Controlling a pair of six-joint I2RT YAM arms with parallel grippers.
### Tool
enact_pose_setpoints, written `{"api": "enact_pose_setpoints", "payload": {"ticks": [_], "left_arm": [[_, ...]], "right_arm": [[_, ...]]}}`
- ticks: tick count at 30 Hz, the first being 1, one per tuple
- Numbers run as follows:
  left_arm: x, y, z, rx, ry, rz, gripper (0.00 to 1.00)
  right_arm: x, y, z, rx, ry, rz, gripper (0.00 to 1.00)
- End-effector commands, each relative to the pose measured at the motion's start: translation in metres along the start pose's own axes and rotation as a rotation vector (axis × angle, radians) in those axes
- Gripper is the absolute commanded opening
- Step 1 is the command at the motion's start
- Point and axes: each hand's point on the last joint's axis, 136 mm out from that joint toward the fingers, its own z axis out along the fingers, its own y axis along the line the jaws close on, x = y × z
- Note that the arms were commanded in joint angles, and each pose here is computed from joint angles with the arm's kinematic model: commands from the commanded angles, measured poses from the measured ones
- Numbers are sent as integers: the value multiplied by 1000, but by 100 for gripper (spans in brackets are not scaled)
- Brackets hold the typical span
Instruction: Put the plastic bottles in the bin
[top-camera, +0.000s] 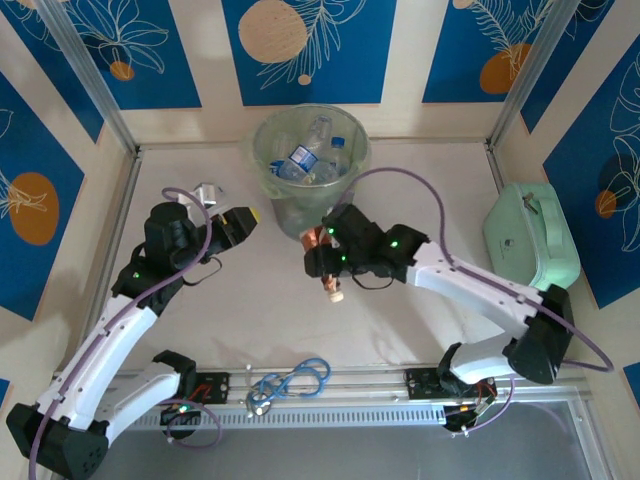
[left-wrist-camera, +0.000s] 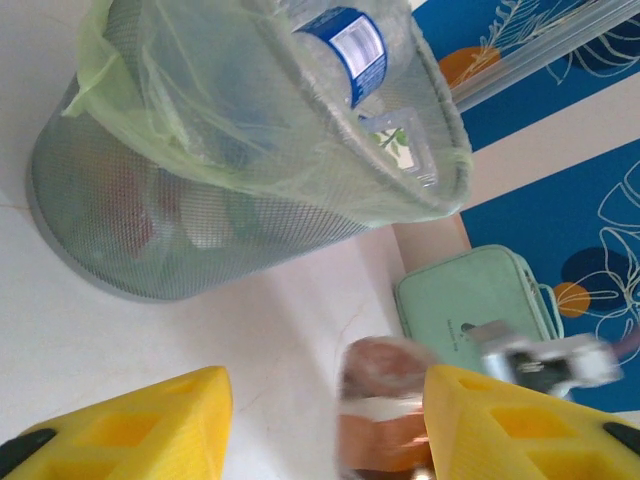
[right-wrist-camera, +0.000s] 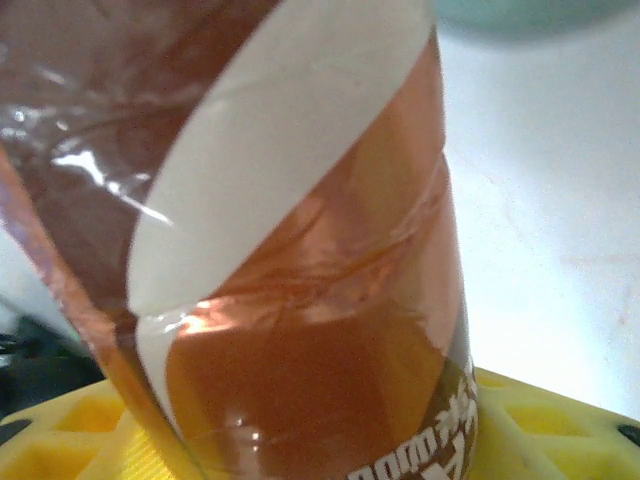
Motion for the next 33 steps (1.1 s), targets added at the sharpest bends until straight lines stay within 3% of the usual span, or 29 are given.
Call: {"api": "enact_pose_setpoints", "payload": {"ticks": [1, 8, 16, 26, 33], "left_arm": [[-15, -20, -11, 66, -57, 20, 53], [-15, -20, -10, 69, -54, 7, 53], [-2, -3, -6, 0, 0, -9, 52], [2, 4, -5, -24, 12, -1, 52], [3, 8, -1, -30, 15, -4, 52]], "right_arm": [[-33, 32, -50, -136, -95, -27, 57], [-137, 31, -118, -233, -260, 122, 55], [-216, 3, -119, -166, -314, 192, 55], [-256, -30, -84, -147, -263, 284, 56], [-259, -43, -67, -133, -241, 325, 79]]}}
